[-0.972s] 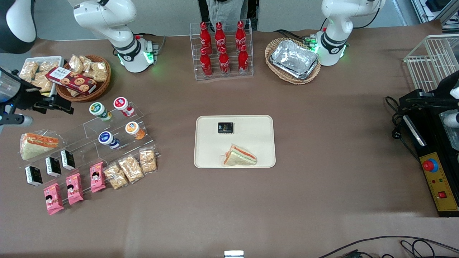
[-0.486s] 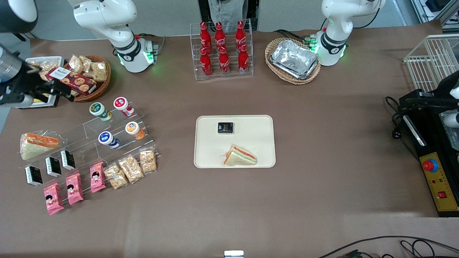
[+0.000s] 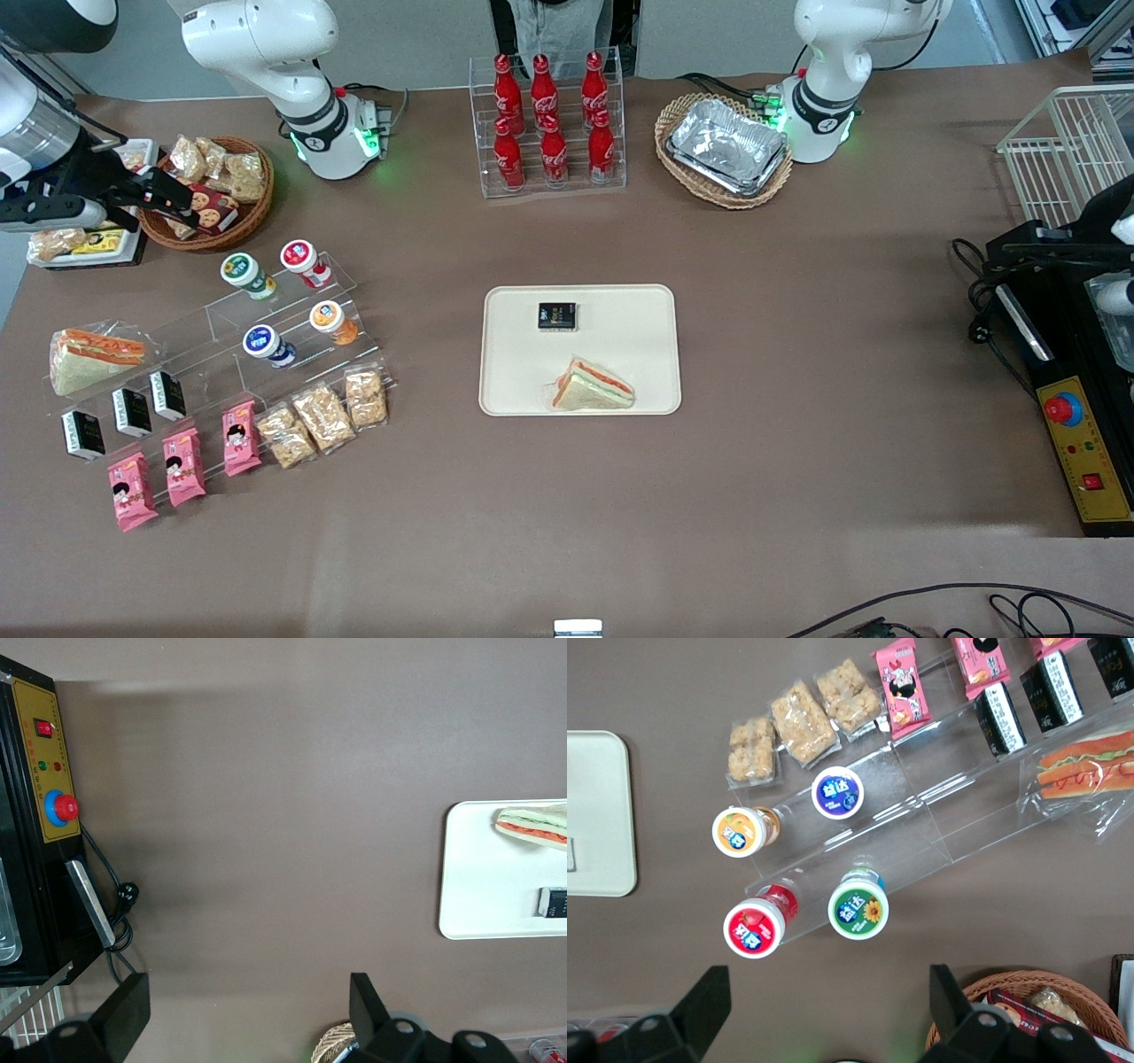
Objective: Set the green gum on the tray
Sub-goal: 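Lower the right gripper and close it on the green gum bottle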
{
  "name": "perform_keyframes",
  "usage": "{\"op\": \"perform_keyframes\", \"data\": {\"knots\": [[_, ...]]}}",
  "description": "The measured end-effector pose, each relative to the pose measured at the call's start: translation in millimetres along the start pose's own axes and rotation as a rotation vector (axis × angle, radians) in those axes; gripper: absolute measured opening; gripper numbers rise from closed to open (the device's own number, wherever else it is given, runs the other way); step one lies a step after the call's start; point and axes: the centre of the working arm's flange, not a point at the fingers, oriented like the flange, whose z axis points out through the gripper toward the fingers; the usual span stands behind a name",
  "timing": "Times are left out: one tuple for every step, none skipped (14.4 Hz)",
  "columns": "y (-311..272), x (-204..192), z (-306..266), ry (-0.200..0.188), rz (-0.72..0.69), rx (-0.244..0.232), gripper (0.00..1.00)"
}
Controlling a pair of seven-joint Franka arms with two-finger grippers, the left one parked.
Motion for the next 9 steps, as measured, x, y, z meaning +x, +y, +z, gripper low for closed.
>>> {"op": "perform_keyframes", "data": {"knots": [[3, 1, 4, 0.000, 0.006, 0.001, 1.00], [7, 3, 10, 0.005, 0.015, 0.003, 1.00], [11, 6, 19, 0.005, 0.022, 0.004, 1.00], [13, 8, 31, 0.002, 0.027, 0.004, 1.00], [14, 11, 45, -0.007, 0.029, 0.001, 1.00], [14, 14, 59, -0.016, 0.029, -0.003, 1.00], [13, 17, 74, -0.021, 0.030, -0.007, 1.00], [13, 19, 88, -0.020, 0.030, -0.010, 1.00], [13, 20, 101, -0.013, 0.029, -0.013, 1.00]]}}
